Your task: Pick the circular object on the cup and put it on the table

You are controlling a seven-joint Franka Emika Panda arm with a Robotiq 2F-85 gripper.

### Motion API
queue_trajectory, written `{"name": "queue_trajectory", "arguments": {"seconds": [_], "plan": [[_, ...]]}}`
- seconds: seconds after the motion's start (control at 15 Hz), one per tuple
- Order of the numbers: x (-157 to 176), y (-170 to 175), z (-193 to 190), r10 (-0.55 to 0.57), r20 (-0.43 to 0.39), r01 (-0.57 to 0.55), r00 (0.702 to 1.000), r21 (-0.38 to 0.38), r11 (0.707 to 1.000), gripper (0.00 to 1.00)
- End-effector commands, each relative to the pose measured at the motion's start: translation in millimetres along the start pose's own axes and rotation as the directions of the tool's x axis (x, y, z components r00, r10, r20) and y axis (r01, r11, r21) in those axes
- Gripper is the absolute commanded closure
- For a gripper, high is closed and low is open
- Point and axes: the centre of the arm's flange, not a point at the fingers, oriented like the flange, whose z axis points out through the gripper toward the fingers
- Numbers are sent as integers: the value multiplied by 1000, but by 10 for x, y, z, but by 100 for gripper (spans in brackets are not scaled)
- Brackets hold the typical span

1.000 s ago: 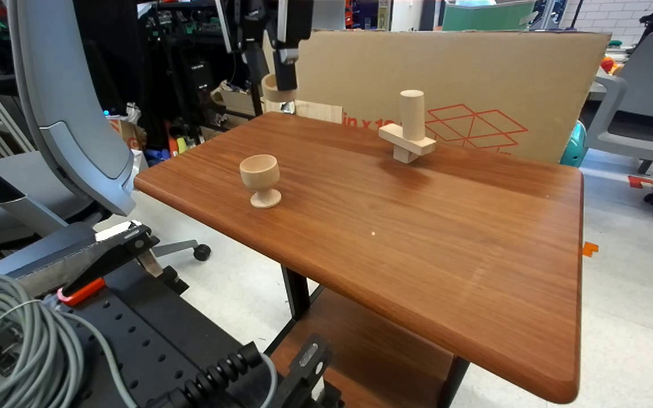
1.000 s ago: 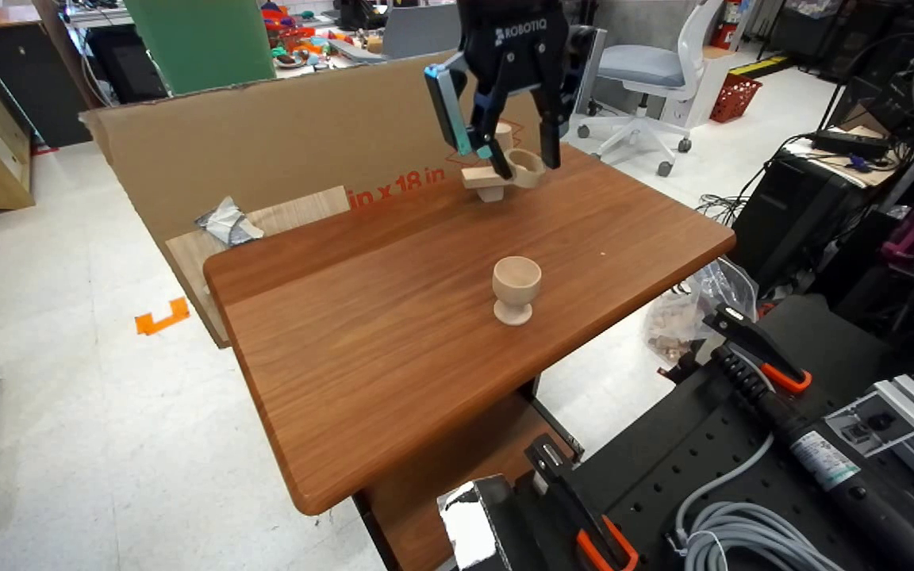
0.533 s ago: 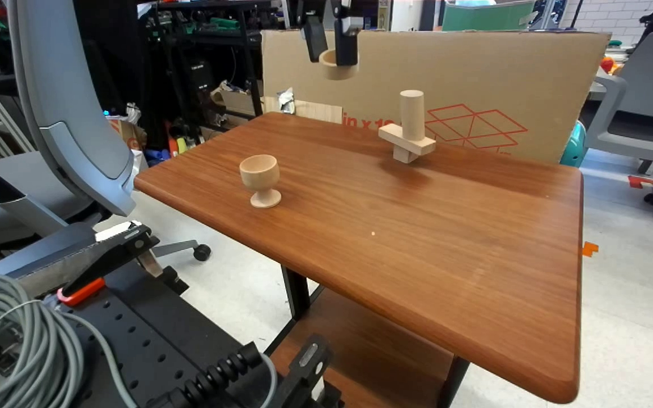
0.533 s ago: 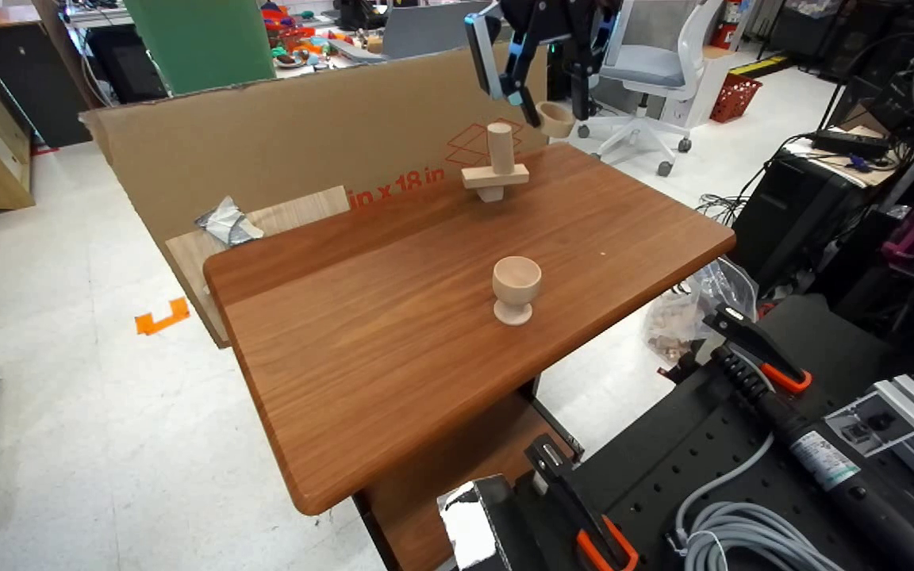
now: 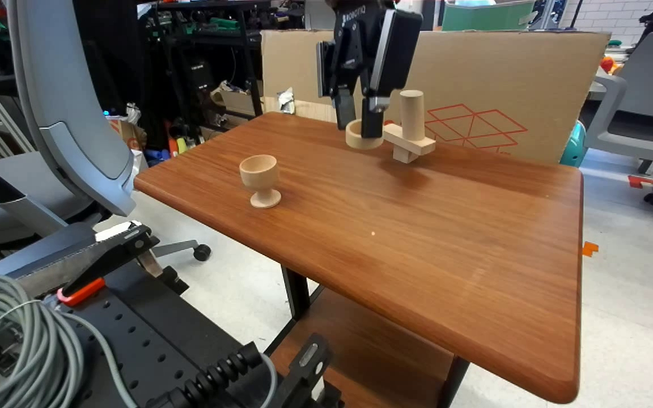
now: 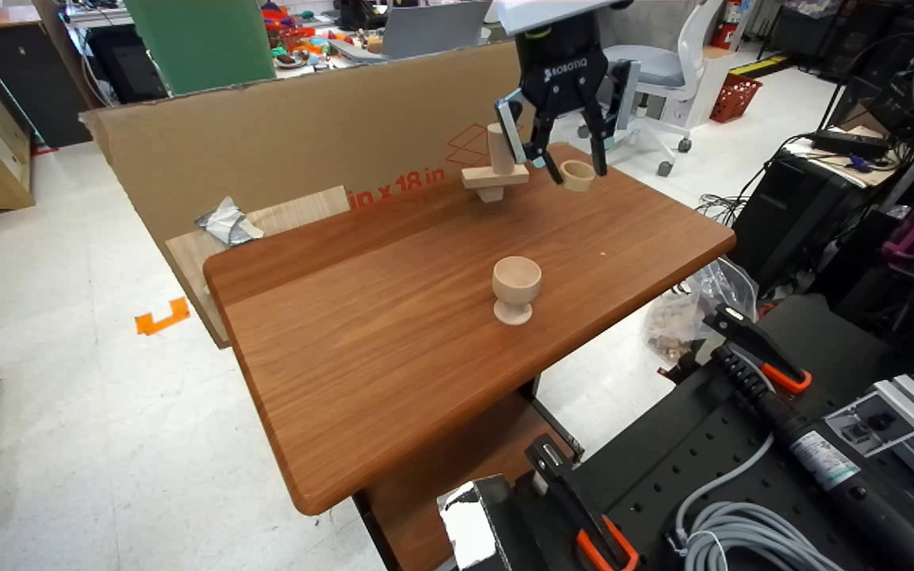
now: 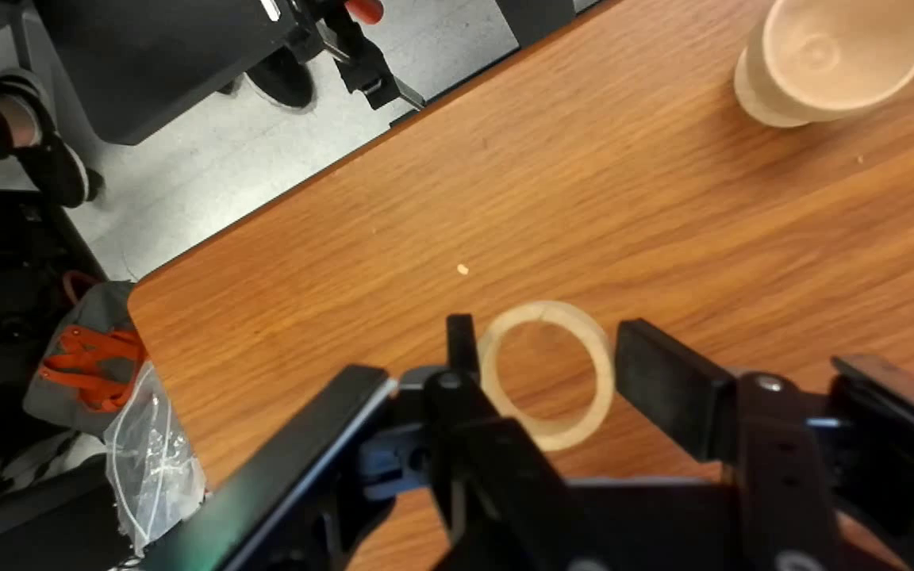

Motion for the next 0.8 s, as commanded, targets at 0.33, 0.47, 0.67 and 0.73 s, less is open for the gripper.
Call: {"name": "queue_trajectory", "arguments": {"seconds": [0.33,0.47,0.67,0.73], "plan": [[758,-250,664,108,66,-104,992,-54,993,77],[830,-294,830,117,80,-112,990,-70,991,77],[860,-339,872,109,92,-101,990,-91,991,77],[847,-335,852,107,91,-99,990,-96,991,77]]}}
